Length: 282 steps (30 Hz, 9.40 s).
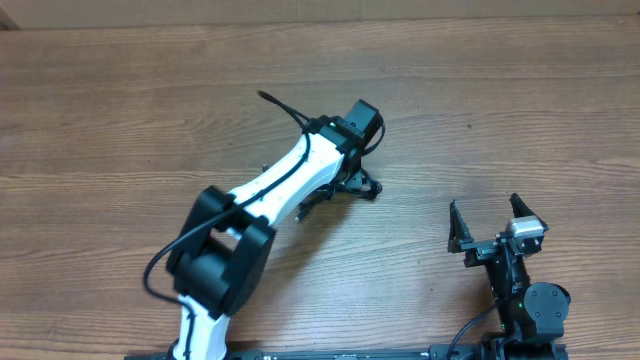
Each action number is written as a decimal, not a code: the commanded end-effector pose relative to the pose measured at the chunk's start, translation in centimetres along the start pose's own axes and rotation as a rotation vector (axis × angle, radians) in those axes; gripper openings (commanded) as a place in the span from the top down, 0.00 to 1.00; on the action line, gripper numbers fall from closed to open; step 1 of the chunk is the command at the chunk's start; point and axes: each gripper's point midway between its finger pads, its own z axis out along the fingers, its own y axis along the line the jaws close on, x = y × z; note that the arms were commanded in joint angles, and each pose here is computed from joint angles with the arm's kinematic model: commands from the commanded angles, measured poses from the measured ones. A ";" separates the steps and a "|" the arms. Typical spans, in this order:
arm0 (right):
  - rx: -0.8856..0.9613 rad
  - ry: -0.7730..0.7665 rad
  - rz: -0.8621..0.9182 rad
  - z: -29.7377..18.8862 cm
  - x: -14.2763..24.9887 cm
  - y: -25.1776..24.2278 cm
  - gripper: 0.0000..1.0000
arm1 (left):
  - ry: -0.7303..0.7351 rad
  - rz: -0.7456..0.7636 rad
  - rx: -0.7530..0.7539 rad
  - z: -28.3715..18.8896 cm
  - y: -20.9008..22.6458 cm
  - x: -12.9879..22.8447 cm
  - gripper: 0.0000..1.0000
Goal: Untangle cables
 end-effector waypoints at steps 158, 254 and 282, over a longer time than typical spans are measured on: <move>-0.931 0.031 -0.425 0.3 -7.0 12.1 0.96 | -0.694 1.766 1.098 -23.2 -10.8 8.2 0.96; -0.725 -0.003 -0.189 3.4 -11.7 10.0 0.83 | -0.585 1.352 1.085 -25.5 -7.9 3.9 0.96; -0.810 -0.092 -0.446 2.3 -10.8 11.1 0.48 | -0.529 1.295 1.161 -26.2 -8.0 4.7 0.96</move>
